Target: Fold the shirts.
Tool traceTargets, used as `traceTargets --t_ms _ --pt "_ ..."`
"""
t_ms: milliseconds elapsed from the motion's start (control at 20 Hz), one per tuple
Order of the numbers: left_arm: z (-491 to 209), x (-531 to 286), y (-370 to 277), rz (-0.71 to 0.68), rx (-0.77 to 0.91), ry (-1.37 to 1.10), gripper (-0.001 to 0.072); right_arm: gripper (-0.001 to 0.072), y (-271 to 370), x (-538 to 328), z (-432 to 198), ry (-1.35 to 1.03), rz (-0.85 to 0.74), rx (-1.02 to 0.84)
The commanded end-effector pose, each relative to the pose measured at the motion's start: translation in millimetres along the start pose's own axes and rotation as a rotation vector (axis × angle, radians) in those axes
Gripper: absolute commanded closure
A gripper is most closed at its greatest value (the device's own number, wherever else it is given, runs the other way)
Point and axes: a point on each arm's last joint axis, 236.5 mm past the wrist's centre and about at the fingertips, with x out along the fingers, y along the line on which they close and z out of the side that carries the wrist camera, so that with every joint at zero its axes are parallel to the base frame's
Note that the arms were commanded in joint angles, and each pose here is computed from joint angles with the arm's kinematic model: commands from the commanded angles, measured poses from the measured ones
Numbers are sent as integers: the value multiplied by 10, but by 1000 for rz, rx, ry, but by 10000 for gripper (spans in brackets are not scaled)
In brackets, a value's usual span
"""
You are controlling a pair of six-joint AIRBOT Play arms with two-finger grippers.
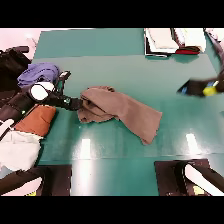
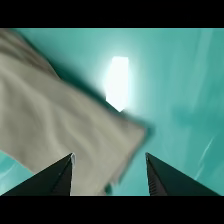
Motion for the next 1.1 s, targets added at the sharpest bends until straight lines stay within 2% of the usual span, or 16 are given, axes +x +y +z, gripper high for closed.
traceTargets --t_ms 0,200,250,350,400,450,500,650,850,1050 --pt "37 -57 66 21 10 -9 682 200 -450 813 -754 169 7 214" --pt "37 -57 72 23 11 -8 681 226 -341 1320 -838 236 37 191" --pt "36 -58 74 24 13 -8 682 299 -293 1401 -792 239 33 161" --pt "32 -58 85 28 16 -6 681 378 -209 1525 -642 223 23 104" --pt "26 -59 104 36 23 -4 682 494 -188 1557 -575 215 9 67" --pt "17 -62 134 50 33 1 682 660 -173 1561 -499 203 -8 25" --pt "5 -84 175 71 51 14 682 697 -156 1518 -403 185 -25 -17" --pt "269 -489 294 190 110 -36 682 697 -45 982 125 36 -88 -160" --pt "1091 -2072 36 342 276 -443 682 697 402 -633 925 -378 -165 -304" --pt "1056 -3604 -490 322 328 -779 682 697 875 -2141 919 -713 -233 -389"
